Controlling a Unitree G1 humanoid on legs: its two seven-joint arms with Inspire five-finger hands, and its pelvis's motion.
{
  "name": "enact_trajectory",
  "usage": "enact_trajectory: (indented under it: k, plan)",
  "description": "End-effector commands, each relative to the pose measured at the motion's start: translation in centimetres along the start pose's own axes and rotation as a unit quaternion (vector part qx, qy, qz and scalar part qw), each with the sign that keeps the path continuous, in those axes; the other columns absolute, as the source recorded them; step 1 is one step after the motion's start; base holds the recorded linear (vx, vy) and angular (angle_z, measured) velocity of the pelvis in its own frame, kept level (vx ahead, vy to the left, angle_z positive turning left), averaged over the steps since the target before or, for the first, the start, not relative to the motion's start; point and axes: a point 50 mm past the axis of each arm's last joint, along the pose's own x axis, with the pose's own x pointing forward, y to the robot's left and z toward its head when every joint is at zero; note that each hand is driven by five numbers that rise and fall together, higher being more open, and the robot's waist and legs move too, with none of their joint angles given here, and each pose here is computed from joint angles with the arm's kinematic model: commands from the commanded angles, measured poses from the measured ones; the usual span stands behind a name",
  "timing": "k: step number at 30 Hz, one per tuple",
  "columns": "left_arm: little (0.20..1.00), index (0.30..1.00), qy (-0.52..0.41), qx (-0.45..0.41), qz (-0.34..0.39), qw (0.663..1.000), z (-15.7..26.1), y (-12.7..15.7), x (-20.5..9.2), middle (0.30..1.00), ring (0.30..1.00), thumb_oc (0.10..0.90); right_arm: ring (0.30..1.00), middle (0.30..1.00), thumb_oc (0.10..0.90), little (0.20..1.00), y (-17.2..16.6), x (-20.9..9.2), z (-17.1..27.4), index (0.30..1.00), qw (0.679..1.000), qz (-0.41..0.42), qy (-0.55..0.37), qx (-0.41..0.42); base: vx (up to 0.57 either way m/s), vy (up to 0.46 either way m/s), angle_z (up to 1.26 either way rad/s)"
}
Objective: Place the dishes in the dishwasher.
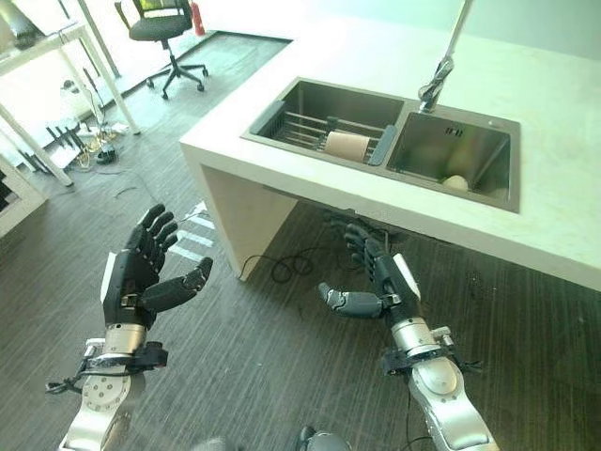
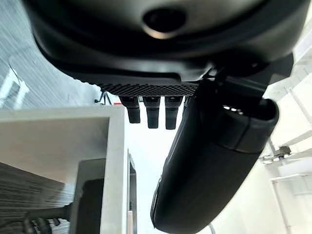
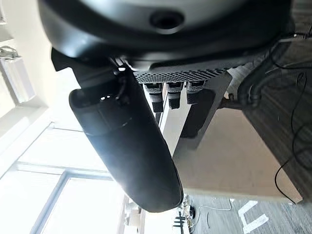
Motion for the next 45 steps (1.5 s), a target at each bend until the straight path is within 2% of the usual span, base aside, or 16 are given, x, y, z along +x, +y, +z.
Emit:
enact_trajectory:
  k: [1, 7, 15, 21, 27, 33, 41, 45]
  plan:
    - [0.900, 0.900, -0.164, -0.002, 0.012, 0.986, 5.3, 0.5, 0.8, 0.900, 0.900, 0.800, 0.900, 0.900, 0.800, 0.900, -0.3, 0.9, 5.5, 0.900, 0.988, 0.025, -0.153, 0.005, 0.26, 0.372, -0.91]
    - [0.900, 0.900, -0.187, -0.015, 0.000, 0.982, 6.0, -0.2, 1.9, 0.900, 0.900, 0.800, 0.900, 0.900, 0.800, 0.900, 0.1, 1.5, 6.7, 0.900, 0.982, 0.040, -0.186, -0.007, 0.13, 0.303, -0.88]
    - [0.900, 0.900, -0.191, -0.042, -0.096, 0.976, 6.9, -3.0, 3.9, 0.900, 0.900, 0.800, 0.900, 0.900, 0.800, 0.900, 0.3, 1.6, 7.2, 0.900, 0.979, -0.012, -0.201, 0.022, 0.14, 0.284, -0.01]
    - [0.900, 0.900, -0.208, -0.018, -0.115, 0.971, 7.6, -3.8, 4.1, 0.900, 0.900, 0.800, 0.900, 0.900, 0.800, 0.900, 0.7, 1.5, 7.5, 0.900, 0.977, 0.000, -0.213, 0.028, 0.11, 0.149, -0.15]
    - [0.900, 0.900, -0.225, -0.015, -0.099, 0.969, 8.3, -3.3, 4.1, 0.900, 0.900, 0.800, 0.900, 0.900, 0.800, 0.900, 0.6, 1.9, 8.2, 0.900, 0.970, -0.001, -0.239, 0.048, 0.15, -0.115, -0.99]
    - [0.900, 0.900, -0.212, -0.013, -0.106, 0.971, 8.0, -3.5, 3.4, 0.900, 0.900, 0.800, 0.900, 0.900, 0.800, 0.900, 1.0, 1.6, 8.3, 0.900, 0.967, -0.007, -0.250, 0.049, 0.38, -0.315, 0.26]
    - [0.900, 0.900, -0.214, -0.035, -0.101, 0.971, 8.0, -3.5, 3.0, 0.900, 0.900, 0.800, 0.900, 0.900, 0.800, 0.900, 0.8, 1.2, 8.5, 0.900, 0.969, 0.006, -0.245, 0.026, 0.40, -0.328, 0.04]
    - [0.900, 0.900, -0.213, -0.078, -0.093, 0.969, 7.7, -3.3, 2.6, 0.900, 0.900, 0.800, 0.900, 0.900, 0.800, 0.900, 1.2, 1.5, 8.3, 0.900, 0.972, 0.014, -0.236, 0.017, 0.34, -0.235, -0.39]
